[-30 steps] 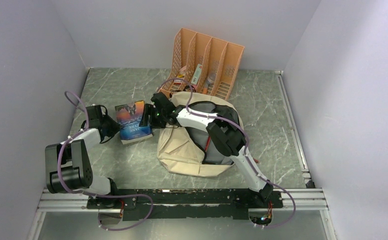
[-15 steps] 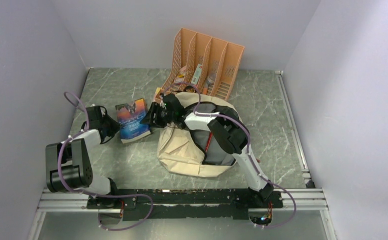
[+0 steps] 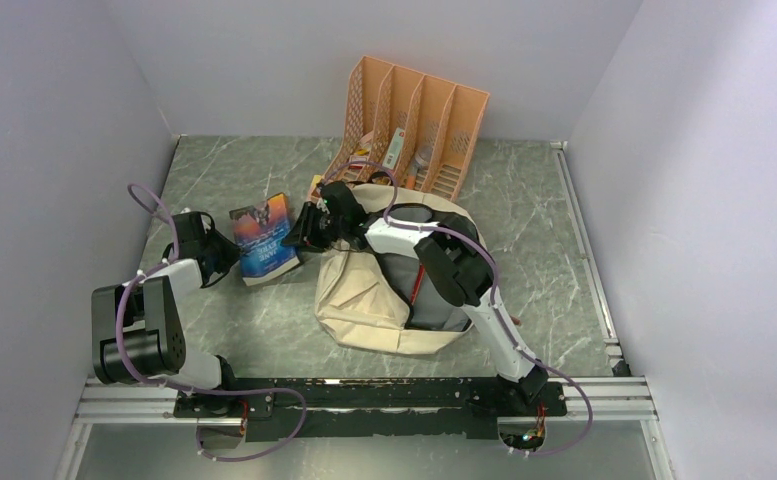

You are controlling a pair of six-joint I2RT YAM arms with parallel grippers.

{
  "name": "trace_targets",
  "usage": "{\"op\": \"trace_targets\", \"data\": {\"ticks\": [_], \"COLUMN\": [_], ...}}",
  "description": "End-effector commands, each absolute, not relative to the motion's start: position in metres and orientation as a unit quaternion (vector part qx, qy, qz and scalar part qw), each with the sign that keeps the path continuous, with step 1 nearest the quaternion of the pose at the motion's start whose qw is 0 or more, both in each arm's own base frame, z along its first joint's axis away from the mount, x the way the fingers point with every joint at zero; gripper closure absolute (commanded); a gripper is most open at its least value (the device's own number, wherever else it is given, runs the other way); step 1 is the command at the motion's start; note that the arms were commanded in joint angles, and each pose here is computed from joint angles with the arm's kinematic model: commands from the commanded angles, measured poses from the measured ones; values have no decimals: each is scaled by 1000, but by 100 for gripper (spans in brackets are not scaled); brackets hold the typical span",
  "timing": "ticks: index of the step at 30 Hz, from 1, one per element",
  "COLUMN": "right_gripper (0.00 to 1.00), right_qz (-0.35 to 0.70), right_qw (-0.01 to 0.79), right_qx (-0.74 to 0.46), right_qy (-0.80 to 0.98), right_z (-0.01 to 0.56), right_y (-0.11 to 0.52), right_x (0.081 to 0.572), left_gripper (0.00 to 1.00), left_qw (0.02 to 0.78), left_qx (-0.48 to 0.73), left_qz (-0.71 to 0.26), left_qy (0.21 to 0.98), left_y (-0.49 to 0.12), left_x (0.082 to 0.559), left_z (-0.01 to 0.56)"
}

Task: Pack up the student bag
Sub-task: Pick up the book from the center of the board.

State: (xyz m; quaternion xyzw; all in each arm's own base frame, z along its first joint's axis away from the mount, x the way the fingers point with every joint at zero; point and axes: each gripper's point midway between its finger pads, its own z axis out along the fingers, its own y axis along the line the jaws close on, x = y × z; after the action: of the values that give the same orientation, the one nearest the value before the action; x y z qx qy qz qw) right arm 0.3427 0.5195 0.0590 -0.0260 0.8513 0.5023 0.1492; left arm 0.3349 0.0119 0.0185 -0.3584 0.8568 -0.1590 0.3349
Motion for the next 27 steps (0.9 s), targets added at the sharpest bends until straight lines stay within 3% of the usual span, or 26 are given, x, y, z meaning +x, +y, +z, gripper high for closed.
{"op": "trace_targets", "data": {"ticks": [1,3,5,6,10,15,19,27], "right_gripper": [69,77,87,91,100,100,100,100], "right_qz": [530,521,505,497,483,475,469,447], "right_qw": [130,163,196,214,268,326,376,405], "right_qx": [-38,-49,-57,-61,-94,-172,-204,-304], "right_qy": [837,837,838,839,828,799,773,738], "right_z": [65,76,87,92,118,156,187,234], "right_y": [536,531,524,520,508,502,490,458], "right_x": [326,333,341,346,359,359,356,330], "left_gripper": [95,81,51,41,14,8,9,11], "left_qw": [110,120,143,160,230,337,419,495], "left_qx": [-360,-360,-360,-360,-356,-328,-280,-156], "left_qz": [-106,-104,-97,-94,-67,-36,-52,-151], "left_qy": [920,920,917,914,903,882,862,841], "left_y": [-14,-12,-7,-3,15,38,38,-3], "left_x": [218,223,231,237,258,288,308,339], "left_z": [-56,-47,-31,-20,36,118,181,247]}}
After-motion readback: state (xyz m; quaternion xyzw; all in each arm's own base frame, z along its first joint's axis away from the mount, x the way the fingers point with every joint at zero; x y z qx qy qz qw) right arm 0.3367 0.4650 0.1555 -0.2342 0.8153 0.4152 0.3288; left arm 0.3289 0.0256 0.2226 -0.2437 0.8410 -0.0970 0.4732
